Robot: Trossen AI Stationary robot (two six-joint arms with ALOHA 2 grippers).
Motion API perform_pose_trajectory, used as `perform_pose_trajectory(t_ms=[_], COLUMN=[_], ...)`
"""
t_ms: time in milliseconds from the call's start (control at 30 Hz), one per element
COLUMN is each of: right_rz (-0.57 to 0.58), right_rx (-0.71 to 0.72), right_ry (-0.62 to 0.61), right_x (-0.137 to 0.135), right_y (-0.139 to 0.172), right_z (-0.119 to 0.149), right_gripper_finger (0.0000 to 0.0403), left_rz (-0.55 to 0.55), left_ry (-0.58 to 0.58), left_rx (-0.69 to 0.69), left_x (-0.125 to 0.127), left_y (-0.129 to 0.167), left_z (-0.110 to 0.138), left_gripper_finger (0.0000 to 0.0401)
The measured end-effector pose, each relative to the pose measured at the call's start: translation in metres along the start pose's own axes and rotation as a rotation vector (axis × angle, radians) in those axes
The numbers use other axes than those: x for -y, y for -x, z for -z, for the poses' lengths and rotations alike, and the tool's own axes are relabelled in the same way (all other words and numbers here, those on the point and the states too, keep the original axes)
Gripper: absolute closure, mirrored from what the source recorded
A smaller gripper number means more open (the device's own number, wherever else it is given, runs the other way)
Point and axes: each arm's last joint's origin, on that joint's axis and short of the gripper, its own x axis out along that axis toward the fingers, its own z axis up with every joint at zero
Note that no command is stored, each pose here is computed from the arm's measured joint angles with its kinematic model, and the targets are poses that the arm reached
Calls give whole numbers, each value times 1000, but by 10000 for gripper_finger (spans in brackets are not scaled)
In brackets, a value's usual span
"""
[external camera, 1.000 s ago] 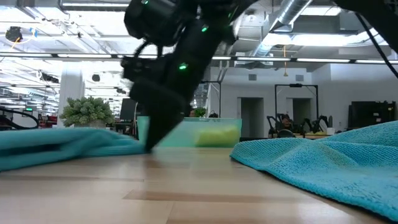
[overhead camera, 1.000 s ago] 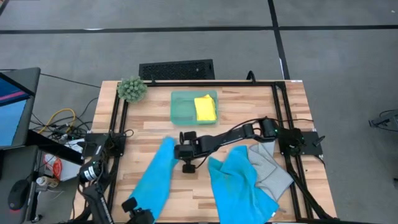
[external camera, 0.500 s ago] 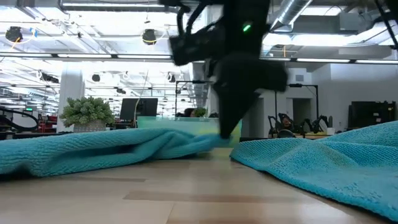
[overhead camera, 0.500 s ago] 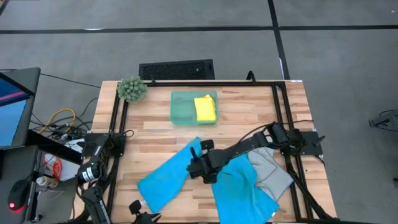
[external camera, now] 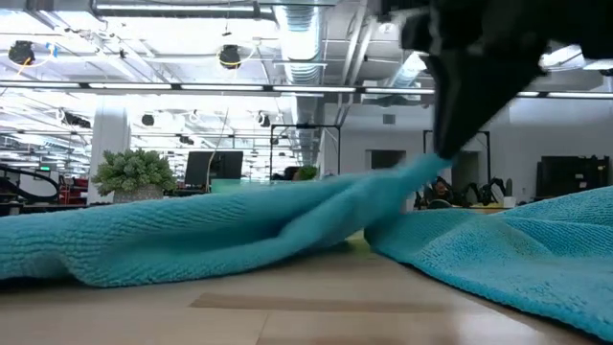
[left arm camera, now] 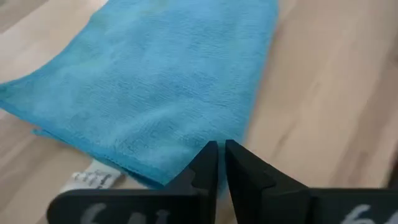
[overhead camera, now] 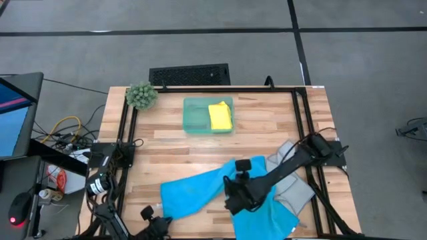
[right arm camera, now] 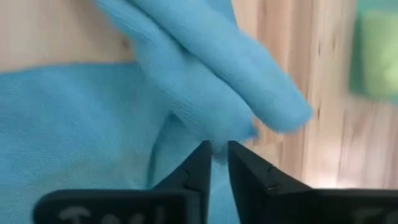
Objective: Fold microfiber towels
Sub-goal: Fold the left blue microfiber towel
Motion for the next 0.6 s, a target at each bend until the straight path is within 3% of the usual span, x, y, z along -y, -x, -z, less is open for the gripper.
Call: perform_pose_trajectory(t_ms=[200, 333, 433, 600], right_rz=[-23, 16, 30, -77], right_rx=[49, 222, 379, 498], right_ry=[-31, -28, -1, -8], right_x=[-9, -15, -18, -16], right_y=[-9, -5, -5, -27], right_z=[32, 51, 60, 62], right_gripper_finger=[241, 201, 187, 187], left_rz=[-34, -41, -52, -79], left_ry=[-15, -21, -29, -20], left_rx=[0, 7, 13, 20], left_x=[-3, -2, -3, -6], left_y=[-8, -8, -8, -8], left_z=[-4, -7, -9, -11], left_gripper_finger=[378, 378, 378, 378])
